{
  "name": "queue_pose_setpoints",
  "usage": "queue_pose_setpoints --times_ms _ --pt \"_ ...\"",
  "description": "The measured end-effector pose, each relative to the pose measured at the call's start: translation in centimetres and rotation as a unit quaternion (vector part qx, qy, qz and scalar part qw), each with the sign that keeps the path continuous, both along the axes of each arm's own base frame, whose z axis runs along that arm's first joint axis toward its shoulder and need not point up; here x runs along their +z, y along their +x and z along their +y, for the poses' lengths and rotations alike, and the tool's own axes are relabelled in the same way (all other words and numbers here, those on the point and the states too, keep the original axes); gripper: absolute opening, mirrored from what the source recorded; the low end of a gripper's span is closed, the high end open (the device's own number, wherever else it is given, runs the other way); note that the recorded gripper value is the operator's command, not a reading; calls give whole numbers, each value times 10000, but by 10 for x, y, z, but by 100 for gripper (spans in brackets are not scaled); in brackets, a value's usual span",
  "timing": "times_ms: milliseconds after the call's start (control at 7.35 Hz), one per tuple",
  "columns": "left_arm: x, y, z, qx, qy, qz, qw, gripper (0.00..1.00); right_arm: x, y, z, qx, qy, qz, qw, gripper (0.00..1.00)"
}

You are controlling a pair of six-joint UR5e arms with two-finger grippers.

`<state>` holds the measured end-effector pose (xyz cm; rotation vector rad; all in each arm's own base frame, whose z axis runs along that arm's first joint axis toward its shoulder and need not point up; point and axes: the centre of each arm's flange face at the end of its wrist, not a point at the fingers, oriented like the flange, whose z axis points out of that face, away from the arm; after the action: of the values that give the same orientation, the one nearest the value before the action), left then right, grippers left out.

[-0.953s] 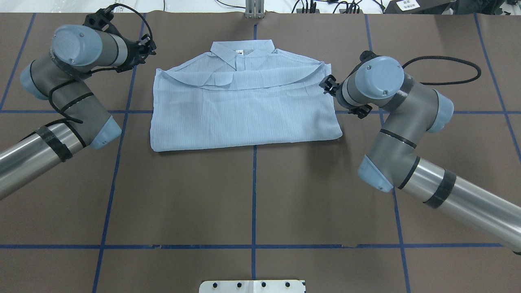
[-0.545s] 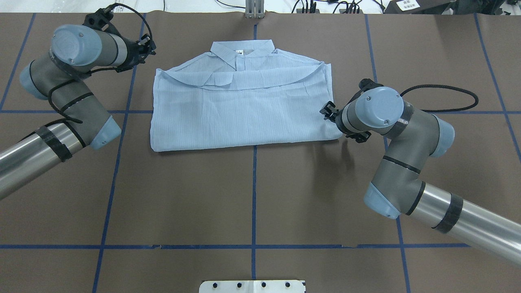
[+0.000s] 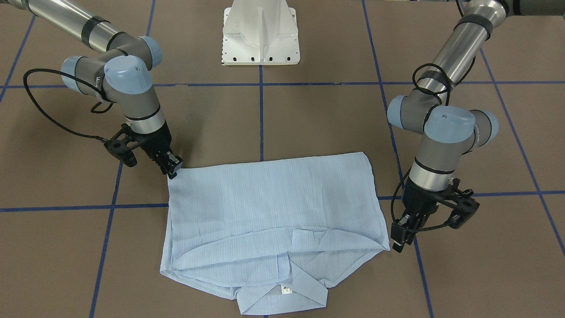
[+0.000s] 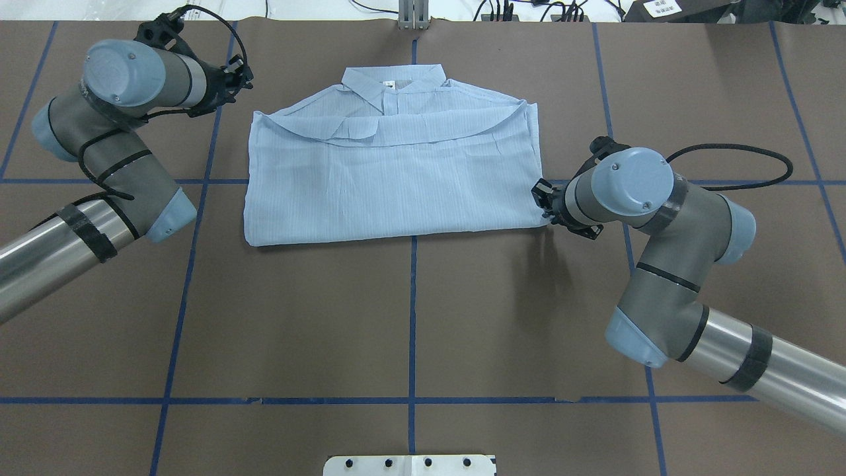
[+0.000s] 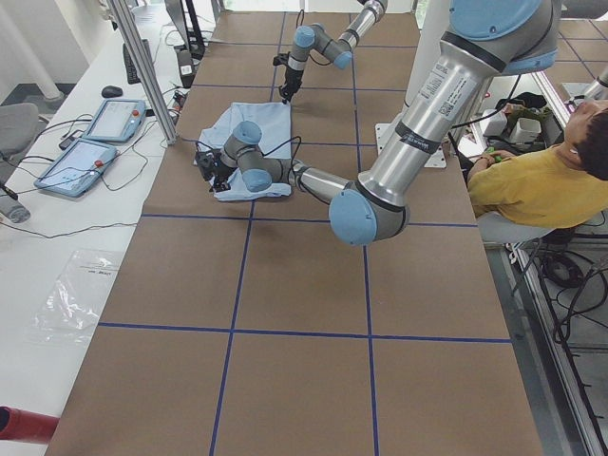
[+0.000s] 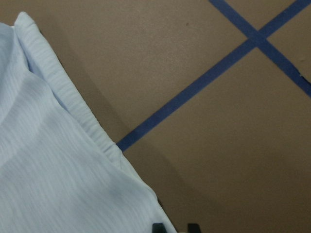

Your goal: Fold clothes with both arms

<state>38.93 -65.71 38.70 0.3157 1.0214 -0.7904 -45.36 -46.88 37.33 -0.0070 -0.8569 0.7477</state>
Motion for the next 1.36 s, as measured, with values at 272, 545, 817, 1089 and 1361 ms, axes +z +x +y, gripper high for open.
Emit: queue_pose_setpoints --times_ms 272,545,817,1089,1361 --pt "0 0 0 -4 -7 2 10000 49 -11 20 26 -222 -64 -229 9995 0" --pt "-2 0 0 -8 -6 13 10000 49 -11 43 60 -375 -246 -397 9982 34" --pt "-2 0 0 -19 -17 24 10000 49 -11 32 58 -224 -358 -422 9982 60" --pt "-1 0 0 -29 -21 27 10000 49 -18 7 27 122 -251 -320 9991 63" --pt "-1 0 1 -31 -22 29 10000 49 -9 0 6 302 -277 -167 9990 62"
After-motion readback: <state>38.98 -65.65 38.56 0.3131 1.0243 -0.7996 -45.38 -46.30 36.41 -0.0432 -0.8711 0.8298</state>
